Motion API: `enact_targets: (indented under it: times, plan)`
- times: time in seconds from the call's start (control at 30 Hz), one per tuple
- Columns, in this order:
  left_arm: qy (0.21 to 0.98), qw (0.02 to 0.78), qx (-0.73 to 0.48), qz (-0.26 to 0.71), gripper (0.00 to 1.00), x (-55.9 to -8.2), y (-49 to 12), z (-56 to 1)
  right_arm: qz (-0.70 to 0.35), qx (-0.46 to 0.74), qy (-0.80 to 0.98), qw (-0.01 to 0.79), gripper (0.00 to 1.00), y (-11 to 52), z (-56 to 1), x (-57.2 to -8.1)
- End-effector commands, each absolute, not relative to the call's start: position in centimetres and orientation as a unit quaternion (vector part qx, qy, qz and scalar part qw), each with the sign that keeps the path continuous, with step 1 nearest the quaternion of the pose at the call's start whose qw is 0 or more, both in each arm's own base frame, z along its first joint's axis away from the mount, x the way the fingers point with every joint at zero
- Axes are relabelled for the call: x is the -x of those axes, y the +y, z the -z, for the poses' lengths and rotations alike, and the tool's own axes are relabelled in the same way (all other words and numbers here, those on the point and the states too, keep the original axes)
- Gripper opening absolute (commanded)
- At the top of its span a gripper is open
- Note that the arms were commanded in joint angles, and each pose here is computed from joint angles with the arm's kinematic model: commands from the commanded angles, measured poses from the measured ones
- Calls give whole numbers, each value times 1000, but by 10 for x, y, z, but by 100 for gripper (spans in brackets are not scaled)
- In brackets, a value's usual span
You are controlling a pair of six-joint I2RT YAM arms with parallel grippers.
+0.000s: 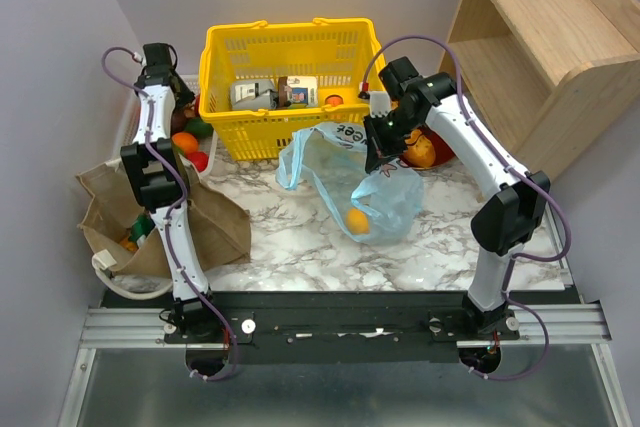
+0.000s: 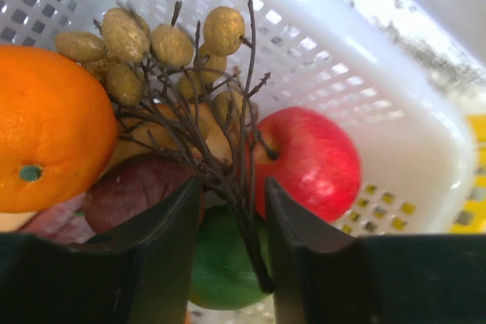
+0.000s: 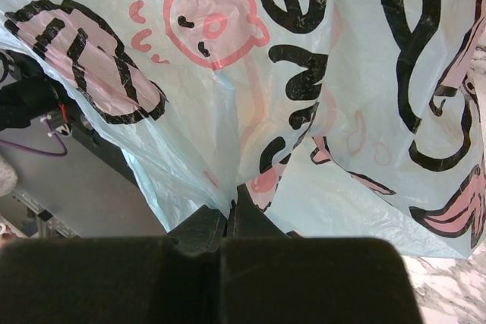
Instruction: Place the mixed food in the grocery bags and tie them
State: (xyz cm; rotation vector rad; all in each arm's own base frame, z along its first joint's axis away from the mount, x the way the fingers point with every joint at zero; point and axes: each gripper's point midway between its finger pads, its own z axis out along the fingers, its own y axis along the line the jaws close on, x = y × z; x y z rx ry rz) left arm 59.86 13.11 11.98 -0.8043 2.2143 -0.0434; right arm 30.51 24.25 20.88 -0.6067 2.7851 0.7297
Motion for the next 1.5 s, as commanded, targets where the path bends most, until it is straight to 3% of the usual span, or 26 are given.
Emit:
enact_targets:
  times: [0.0, 0.13, 0.27, 0.6, 0.87, 1.03, 1.27, 1.47]
  plan:
    - [868, 387, 310, 29, 25, -601, 130, -114, -238, 201, 946, 92, 1, 238, -208, -305]
    - [853, 423, 305, 27, 9, -598, 131, -155, -239, 202, 946, 92, 1, 237, -208, -304]
    - [837, 459, 296, 23, 0, -587, 131, -193, -240, 202, 945, 93, 1, 237, -209, -303]
    - [774, 596, 209, 55, 0, -539, 104, -325, -242, 202, 943, 107, 1, 235, -216, -300]
    - [721, 665, 184, 59, 0, -461, 84, -411, -251, 199, 935, 152, 1, 239, -236, -311]
    - [697, 694, 29, 175, 0, -397, -11, -456, -247, 196, 925, 211, 1, 238, -254, -323]
    - [675, 599, -206, 378, 0, -270, -190, -428, -242, 186, 908, 288, 1, 238, -259, -343]
    - [689, 517, -273, 429, 0, -200, -230, -343, -192, 173, 903, 343, 1, 219, -239, -355]
